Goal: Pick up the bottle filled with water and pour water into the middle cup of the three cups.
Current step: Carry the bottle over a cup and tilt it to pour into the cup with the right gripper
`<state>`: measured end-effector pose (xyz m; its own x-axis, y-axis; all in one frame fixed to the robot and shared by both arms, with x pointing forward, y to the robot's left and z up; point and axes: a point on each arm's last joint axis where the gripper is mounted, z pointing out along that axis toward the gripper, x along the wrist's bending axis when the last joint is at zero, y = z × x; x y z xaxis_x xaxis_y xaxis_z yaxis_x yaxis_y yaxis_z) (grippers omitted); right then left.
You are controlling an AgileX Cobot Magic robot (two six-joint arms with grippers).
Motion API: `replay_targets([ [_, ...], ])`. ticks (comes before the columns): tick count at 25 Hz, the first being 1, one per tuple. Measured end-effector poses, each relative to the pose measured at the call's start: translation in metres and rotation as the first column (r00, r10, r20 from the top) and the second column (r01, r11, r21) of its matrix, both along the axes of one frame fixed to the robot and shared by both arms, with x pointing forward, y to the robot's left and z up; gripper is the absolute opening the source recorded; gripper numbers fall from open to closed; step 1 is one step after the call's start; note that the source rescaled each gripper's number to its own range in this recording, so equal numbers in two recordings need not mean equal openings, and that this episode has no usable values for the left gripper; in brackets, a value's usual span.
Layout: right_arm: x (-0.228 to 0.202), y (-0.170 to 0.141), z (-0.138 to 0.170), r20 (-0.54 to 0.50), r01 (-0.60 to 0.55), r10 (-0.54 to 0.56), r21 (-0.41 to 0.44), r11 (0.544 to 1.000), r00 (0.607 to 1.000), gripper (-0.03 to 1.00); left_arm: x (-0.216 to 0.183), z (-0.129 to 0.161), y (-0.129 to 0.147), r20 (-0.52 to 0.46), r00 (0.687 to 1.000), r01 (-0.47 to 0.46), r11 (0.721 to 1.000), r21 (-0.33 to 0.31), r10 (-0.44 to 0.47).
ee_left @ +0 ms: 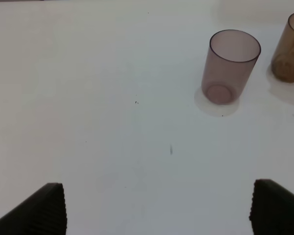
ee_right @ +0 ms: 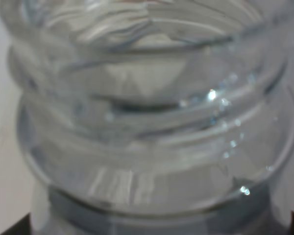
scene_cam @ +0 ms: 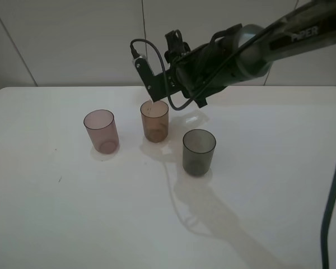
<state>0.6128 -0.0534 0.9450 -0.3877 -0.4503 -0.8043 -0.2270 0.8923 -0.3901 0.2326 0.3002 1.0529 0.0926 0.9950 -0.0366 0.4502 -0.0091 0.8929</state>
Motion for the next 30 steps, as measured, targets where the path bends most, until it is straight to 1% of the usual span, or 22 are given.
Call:
replay_targets([
  [20, 0.0026, -0.0040, -0.0027, 0.002, -0.024, 0.024, -0.096, 0.995, 1.000, 0.00, 0.0001, 0.0000, 0.0008, 0.001, 1.000, -0.006, 1.000, 0.009, 0.006],
  [25, 0.0026, -0.0040, -0.0026, 0.002, -0.046, 0.047, -0.143, 0.989, 0.999, 0.00, 0.0001, 0.0000, 0.0008, 0.001, 1.000, -0.006, 1.000, 0.009, 0.006],
  [30, 0.0030, -0.0038, -0.0019, 0.004, -0.054, 0.055, -0.158, 0.986, 0.998, 0.00, 0.0001, 0.0000, 0.0009, 0.001, 1.000, -0.007, 1.000, 0.010, 0.007],
])
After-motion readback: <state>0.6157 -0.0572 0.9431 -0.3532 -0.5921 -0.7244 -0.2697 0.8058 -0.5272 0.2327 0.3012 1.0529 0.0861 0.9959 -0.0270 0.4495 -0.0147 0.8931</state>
